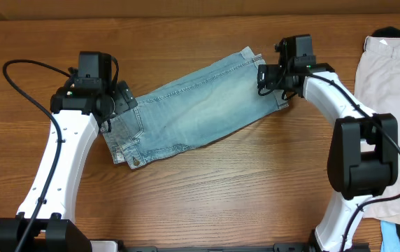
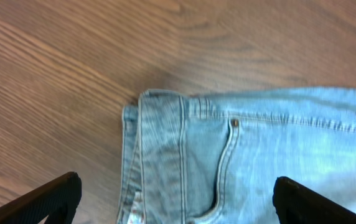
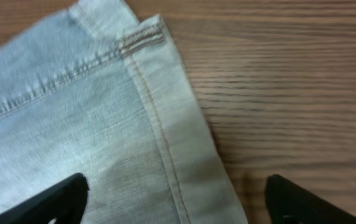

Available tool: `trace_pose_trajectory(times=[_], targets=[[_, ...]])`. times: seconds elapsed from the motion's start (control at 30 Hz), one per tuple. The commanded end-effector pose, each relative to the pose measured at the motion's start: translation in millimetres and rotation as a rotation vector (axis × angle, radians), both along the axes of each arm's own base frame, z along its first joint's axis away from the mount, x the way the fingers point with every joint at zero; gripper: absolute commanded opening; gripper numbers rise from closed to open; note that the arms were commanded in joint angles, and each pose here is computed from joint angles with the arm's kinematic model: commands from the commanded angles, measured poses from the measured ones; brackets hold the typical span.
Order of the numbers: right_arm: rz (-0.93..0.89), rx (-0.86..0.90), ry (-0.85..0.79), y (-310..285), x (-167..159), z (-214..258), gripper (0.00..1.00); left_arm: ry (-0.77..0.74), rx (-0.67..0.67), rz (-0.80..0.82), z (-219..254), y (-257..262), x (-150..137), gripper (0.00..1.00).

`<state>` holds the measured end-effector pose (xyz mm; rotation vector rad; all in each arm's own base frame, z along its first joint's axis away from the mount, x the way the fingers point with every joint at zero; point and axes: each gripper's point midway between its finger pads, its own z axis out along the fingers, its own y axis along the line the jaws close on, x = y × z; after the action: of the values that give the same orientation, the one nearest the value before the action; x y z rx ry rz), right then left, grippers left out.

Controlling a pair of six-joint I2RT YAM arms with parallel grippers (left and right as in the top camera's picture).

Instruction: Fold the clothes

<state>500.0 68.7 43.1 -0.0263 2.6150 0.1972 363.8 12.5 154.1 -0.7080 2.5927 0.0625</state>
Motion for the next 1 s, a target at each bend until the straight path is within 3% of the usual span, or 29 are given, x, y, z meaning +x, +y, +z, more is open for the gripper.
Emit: trace_pose_trajectory(times=[0.0,0.33,0.67,0.87,0.97], targets=[[0.079,0.031,0.002,12,5,-8,0.88,-0.002,-0.034,-0.039,5,-7,-1,1.0],[0.081,0.036,0.06,13,-2,-35,0.61,0.0,-0.034,-0.042,5,-7,-1,1.0],[0.078,0.028,0.212,18,-33,-61,0.51,0.009,-0.033,-0.041,3,-7,-2,1.0],[-0.106,-0.006,0.349,2,-60,-71,0.28,0.006,-0.037,-0.044,3,-8,-1,1.0],[-0.308,-0.117,0.421,-27,-80,-74,0.27,0.007,-0.057,-0.053,0,-12,1,1.0]])
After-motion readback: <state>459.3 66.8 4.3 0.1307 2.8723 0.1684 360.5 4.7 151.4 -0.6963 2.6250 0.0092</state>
